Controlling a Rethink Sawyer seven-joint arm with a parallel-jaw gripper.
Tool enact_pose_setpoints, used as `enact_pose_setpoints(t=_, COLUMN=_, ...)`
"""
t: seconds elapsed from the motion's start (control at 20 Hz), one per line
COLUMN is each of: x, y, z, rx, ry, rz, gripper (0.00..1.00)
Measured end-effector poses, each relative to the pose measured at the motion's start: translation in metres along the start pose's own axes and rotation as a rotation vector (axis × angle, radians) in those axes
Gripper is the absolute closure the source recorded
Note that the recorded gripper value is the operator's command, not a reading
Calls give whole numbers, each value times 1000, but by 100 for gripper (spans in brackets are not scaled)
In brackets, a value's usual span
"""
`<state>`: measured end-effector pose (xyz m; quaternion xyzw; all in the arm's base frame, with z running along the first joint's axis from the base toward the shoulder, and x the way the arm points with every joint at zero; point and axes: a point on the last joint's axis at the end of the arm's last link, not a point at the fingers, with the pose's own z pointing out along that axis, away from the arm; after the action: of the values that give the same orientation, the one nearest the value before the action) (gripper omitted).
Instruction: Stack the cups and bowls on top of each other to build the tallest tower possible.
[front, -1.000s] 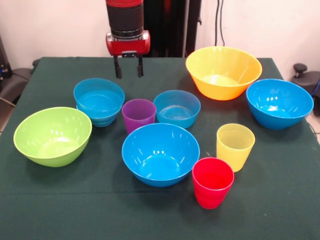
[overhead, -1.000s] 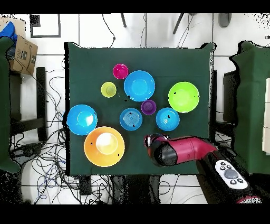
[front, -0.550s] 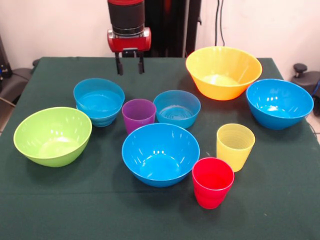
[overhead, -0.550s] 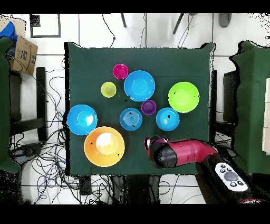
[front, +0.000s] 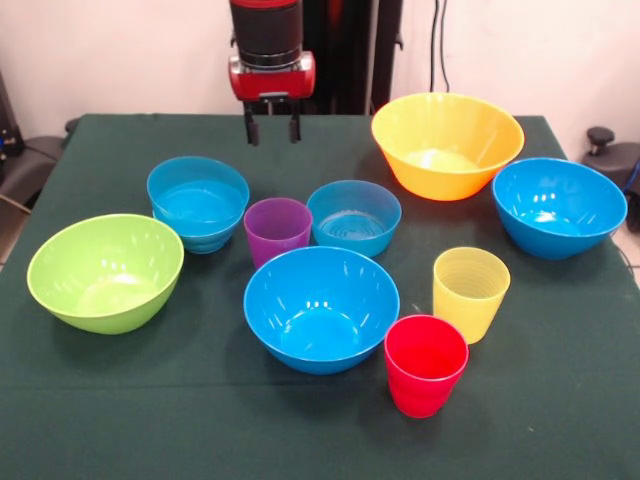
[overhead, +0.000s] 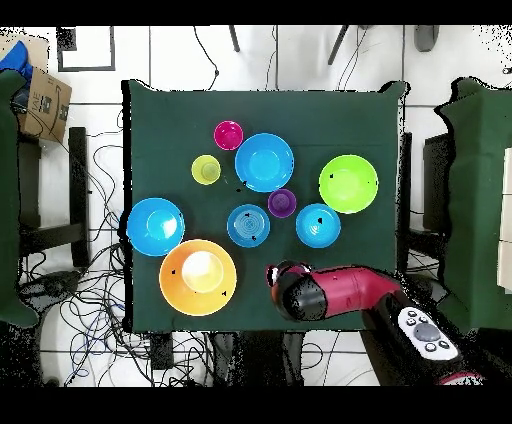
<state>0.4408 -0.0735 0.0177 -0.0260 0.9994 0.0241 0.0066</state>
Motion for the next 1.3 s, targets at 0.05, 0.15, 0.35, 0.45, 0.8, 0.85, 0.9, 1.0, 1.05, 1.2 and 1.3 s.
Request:
enact_pose_setpoints(t=0.05, x=0, y=3, z=0, rx=-1, ry=-1, rz=-4, gripper=0)
enact_pose_setpoints(t=0.15, x=-1, y=10, z=0, rx=-1, ry=-3, rz=-10, gripper=0)
enact_pose_setpoints(t=0.35, x=-5, y=23, z=0, rx=0, ry=-18, rz=-4, gripper=0)
enact_pose_setpoints(t=0.45, x=-7, y=26, z=0, rx=1, ry=-25, rz=-3, gripper=0)
enact_pose_setpoints(t=0.8, x=-9, y=33, z=2, rx=1, ry=-44, rz=13, gripper=0)
enact_pose_setpoints(t=0.85, x=-8, y=32, z=3, rx=2, ry=-43, rz=19, gripper=0)
enact_pose_setpoints(t=0.9, x=-7, y=31, z=3, rx=4, ry=-41, rz=23, gripper=0)
enact_pose_setpoints(t=1.0, x=-6, y=28, z=3, rx=8, ry=-38, rz=28, gripper=0)
enact_pose_setpoints(t=1.05, x=-4, y=24, z=3, rx=14, ry=-35, rz=36, gripper=0)
enact_pose_setpoints(t=1.2, x=-2, y=18, z=2, rx=19, ry=-30, rz=57, gripper=0)
enact_pose_setpoints(t=1.3, x=-1, y=14, z=2, rx=22, ry=-29, rz=72, gripper=0)
